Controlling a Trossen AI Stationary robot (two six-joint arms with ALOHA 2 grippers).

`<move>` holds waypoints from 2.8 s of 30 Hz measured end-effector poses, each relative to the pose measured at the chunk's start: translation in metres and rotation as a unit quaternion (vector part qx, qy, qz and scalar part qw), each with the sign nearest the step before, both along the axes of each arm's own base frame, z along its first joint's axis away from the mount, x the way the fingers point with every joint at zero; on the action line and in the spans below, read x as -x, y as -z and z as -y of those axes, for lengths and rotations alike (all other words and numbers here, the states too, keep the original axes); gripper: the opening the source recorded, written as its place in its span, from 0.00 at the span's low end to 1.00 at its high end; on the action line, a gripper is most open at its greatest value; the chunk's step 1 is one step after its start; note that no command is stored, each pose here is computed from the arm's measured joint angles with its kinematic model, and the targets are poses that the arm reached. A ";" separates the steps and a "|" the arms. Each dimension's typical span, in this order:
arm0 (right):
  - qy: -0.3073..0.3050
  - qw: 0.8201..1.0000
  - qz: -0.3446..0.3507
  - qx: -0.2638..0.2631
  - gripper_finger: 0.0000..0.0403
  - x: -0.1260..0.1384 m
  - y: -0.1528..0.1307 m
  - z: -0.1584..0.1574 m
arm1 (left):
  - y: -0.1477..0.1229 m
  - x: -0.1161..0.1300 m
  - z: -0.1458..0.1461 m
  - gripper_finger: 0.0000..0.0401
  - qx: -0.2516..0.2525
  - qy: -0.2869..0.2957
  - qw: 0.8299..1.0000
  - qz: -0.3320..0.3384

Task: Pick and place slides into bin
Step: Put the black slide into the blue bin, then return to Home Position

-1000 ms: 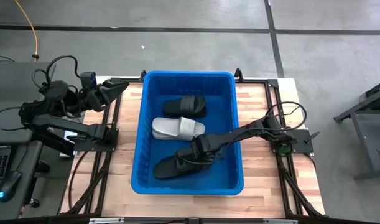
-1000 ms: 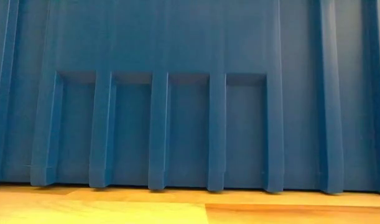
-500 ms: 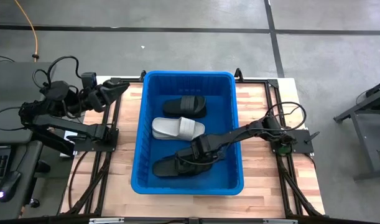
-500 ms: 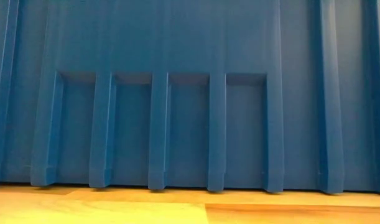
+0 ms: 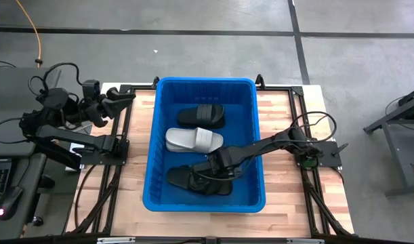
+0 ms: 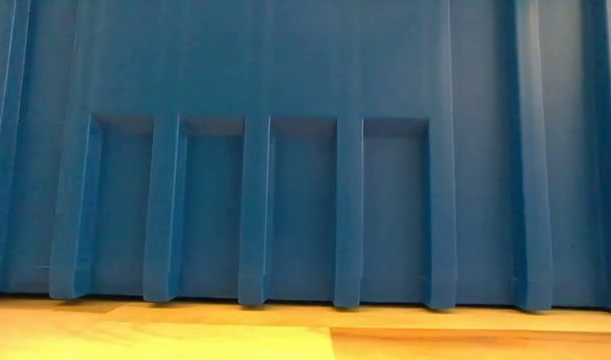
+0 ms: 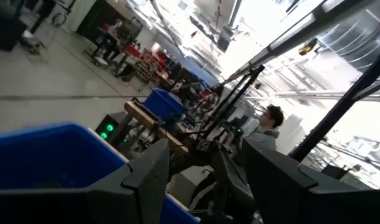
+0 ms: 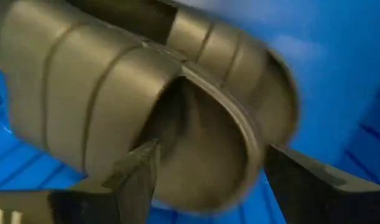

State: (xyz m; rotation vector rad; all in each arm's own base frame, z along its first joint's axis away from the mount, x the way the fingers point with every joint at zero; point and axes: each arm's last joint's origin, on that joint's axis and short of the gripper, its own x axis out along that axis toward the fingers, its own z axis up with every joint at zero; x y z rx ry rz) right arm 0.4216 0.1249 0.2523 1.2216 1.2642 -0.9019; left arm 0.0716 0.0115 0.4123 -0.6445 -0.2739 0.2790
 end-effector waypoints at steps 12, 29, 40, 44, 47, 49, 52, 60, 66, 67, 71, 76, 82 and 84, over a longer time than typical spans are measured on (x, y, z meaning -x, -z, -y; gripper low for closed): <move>-0.047 0.995 -0.061 0.061 0.67 0.021 -0.033 0.012 | 0.002 -0.001 0.002 0.48 0.013 0.035 0.999 -0.003; -0.264 0.731 0.563 0.280 0.66 -0.037 -0.147 -0.026 | 0.002 -0.003 0.008 0.48 -0.023 0.147 0.989 -0.014; -0.272 0.602 0.701 0.269 0.66 -0.019 -0.138 -0.010 | -0.002 -0.002 0.012 0.48 -0.078 0.191 0.978 0.003; -0.258 0.584 0.719 0.274 0.66 0.018 -0.122 0.005 | -0.001 -0.002 0.012 0.48 -0.102 0.201 0.974 0.001; -0.218 0.562 0.742 0.294 0.67 0.053 -0.106 0.017 | 0.004 -0.004 0.013 0.48 -0.117 0.204 0.971 0.037; -0.192 0.542 0.759 0.306 0.67 0.077 -0.101 0.023 | 0.011 -0.007 0.013 0.48 -0.119 0.209 0.966 0.090; -0.187 0.529 0.768 0.309 0.66 0.110 -0.095 0.026 | 0.030 -0.005 0.013 0.48 -0.122 0.204 0.958 0.159; -0.183 0.518 0.767 0.330 0.66 0.179 -0.085 0.041 | 0.083 -0.006 0.011 0.48 -0.117 0.158 0.954 0.225; -0.163 0.514 0.773 0.333 0.66 0.215 -0.064 0.052 | 0.105 -0.013 0.010 0.48 -0.111 0.155 0.960 0.206; -0.165 0.516 0.771 0.333 0.67 0.220 -0.059 0.054 | 0.108 -0.015 0.010 0.48 -0.114 0.158 0.961 0.195; -0.169 0.524 0.767 0.329 0.66 0.236 -0.040 0.060 | 0.122 -0.021 0.009 0.48 -0.114 0.152 0.970 0.151; -0.166 0.526 0.762 0.339 0.66 0.254 -0.023 0.068 | 0.126 -0.022 0.007 0.48 -0.129 0.105 0.976 0.138; -0.166 0.510 0.777 0.328 0.66 0.270 -0.008 0.073 | 0.132 -0.025 0.005 0.48 -0.115 0.081 0.985 0.100; -0.165 0.489 0.791 0.328 0.66 0.276 -0.006 0.075 | 0.131 -0.024 0.005 0.48 -0.119 0.078 0.984 0.109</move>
